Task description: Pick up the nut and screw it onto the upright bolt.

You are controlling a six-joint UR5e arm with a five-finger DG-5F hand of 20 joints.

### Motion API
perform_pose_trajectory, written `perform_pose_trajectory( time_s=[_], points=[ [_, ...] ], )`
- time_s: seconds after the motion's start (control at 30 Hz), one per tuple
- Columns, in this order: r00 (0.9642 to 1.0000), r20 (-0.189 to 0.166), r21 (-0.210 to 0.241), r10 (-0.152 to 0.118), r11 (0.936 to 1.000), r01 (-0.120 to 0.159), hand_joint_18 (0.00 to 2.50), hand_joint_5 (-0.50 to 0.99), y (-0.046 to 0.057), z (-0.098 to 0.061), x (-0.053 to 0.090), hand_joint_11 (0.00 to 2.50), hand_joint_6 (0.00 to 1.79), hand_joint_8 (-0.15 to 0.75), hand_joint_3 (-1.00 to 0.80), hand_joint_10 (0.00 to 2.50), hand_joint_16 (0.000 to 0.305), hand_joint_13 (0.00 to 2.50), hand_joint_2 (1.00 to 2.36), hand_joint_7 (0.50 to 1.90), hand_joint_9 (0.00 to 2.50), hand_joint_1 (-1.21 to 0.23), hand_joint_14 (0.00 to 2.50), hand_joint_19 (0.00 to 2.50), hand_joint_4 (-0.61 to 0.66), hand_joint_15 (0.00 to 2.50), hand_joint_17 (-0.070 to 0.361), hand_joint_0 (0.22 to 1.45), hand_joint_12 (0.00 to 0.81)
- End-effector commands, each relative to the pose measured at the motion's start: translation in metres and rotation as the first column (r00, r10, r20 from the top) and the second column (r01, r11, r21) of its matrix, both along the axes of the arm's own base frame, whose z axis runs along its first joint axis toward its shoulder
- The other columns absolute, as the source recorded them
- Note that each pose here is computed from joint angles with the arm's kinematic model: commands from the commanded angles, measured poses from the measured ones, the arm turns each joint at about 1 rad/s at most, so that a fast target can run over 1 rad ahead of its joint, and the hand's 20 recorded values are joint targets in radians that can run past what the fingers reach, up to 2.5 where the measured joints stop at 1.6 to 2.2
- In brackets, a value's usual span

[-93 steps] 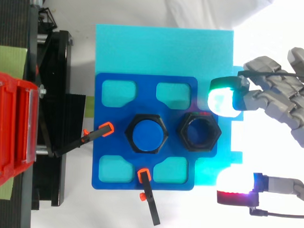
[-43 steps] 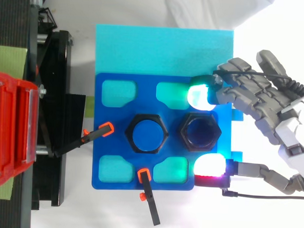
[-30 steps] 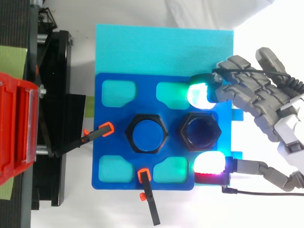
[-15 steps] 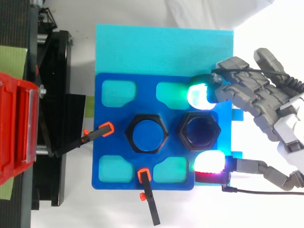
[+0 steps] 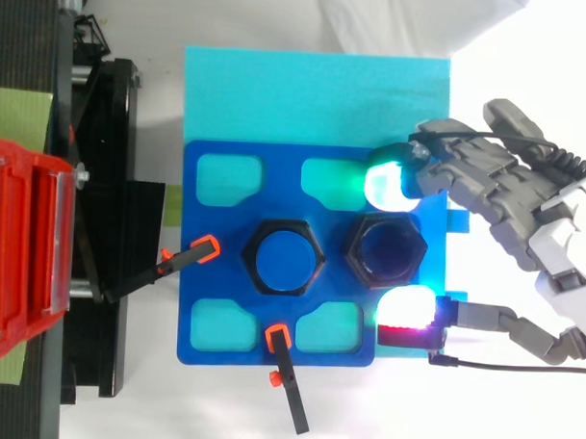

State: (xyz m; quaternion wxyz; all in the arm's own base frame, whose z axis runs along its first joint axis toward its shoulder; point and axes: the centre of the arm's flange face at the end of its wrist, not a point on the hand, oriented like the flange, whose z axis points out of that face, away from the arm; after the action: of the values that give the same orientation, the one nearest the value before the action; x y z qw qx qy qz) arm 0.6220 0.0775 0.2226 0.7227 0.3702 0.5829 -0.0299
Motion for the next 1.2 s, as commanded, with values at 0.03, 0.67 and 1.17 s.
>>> perform_pose_trajectory(
  time_s=[0.03,0.67,1.17],
  points=[
    [1.0000,-0.002,-0.001,-0.001,1.0000,0.001,0.26,-0.21,-0.001,0.000,0.000,0.00,0.50,0.290,-0.50,0.00,0.045,0.41,1.00,1.03,0.41,-0.75,0.00,0.00,0.28,0.00,0.101,0.55,0.370],
    [0.9998,-0.019,0.023,0.000,0.9997,0.000,0.29,-0.20,-0.007,-0.002,-0.004,0.00,0.50,0.292,-0.50,0.00,0.045,0.43,1.00,1.03,0.42,-0.74,0.00,0.00,0.28,0.00,0.101,0.55,0.366],
    [0.9999,0.008,0.114,-0.011,0.9934,0.010,0.30,-0.20,-0.019,0.002,-0.011,0.00,0.50,0.292,-0.50,0.00,0.046,0.41,1.00,1.03,0.41,-0.73,0.00,0.00,0.27,0.00,0.103,0.54,0.371]
  ],
)
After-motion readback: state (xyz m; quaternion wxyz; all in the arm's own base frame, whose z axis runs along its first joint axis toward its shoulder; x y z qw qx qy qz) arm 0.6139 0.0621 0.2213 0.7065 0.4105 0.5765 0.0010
